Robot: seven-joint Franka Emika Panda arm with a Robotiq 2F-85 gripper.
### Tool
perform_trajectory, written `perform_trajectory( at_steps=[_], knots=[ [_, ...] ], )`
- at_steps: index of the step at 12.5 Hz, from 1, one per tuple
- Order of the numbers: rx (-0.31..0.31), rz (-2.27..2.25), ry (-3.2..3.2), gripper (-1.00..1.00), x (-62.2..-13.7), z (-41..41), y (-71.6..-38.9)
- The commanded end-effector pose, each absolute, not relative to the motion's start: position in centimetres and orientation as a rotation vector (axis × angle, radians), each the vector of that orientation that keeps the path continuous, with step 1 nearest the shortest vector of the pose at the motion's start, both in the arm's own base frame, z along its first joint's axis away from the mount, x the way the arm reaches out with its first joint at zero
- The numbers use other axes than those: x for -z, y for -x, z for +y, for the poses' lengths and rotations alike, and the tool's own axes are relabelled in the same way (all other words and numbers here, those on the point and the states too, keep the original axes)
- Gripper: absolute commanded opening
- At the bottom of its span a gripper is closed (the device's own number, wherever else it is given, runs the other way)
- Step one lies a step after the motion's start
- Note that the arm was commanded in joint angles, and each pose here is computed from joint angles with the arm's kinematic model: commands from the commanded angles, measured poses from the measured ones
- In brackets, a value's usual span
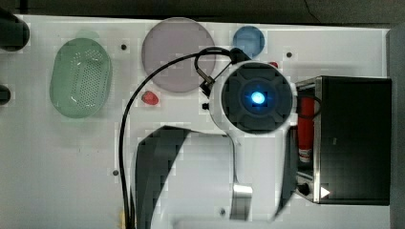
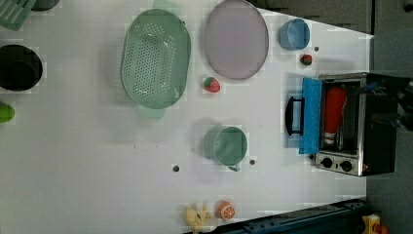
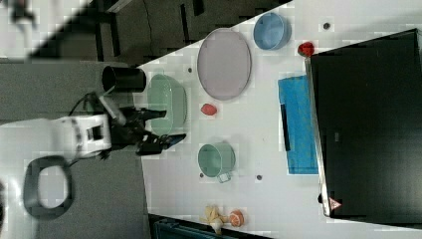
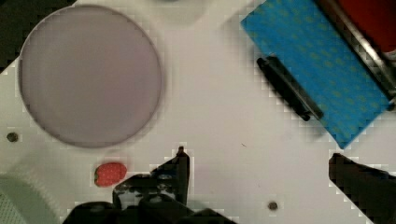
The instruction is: Pick Ketchup from the table and place in oven.
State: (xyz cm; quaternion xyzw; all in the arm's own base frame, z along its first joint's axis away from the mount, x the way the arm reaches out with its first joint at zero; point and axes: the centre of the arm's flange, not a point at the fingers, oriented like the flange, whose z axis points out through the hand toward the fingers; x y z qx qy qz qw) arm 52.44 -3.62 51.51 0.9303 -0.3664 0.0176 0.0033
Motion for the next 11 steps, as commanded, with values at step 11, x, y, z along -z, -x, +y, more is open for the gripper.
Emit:
perform_trajectory(
  at_steps=[11],
  knots=[
    [-0.063,-1.15,-2.91,1.0,-54.5,-5.0,-51.1]
  ],
)
